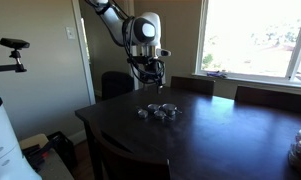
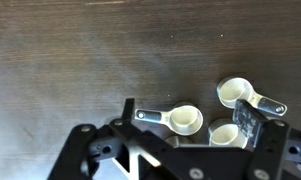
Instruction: Stack the four measuring cups together
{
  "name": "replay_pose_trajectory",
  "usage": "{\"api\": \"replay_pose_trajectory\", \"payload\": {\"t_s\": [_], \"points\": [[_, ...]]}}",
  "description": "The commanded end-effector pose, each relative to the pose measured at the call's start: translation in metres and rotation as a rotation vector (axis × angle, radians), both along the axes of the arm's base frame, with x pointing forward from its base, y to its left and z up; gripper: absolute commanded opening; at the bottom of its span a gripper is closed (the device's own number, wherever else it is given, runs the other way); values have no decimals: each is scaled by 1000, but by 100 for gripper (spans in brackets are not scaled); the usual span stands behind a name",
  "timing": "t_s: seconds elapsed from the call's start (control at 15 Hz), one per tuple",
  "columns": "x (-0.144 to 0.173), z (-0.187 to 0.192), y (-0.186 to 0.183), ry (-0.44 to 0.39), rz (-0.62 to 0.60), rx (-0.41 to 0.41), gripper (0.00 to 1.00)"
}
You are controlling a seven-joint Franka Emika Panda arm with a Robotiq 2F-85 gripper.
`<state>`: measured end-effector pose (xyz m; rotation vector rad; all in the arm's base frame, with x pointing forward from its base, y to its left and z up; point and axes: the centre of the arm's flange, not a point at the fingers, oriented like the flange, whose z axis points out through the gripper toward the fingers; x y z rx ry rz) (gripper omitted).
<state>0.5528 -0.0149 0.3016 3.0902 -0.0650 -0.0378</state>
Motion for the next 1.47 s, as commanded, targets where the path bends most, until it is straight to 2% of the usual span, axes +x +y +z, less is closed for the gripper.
{"api": "replay_pose_trajectory", "payload": {"t_s": [0.0,0.2,0.6,1.4], "points": [[22,-51,16,32,4,1,100],[27,-83,25,37,19,6,100],[36,-129,48,-47,2,0,100],[38,-170,65,-67,14,-14,100]]}}
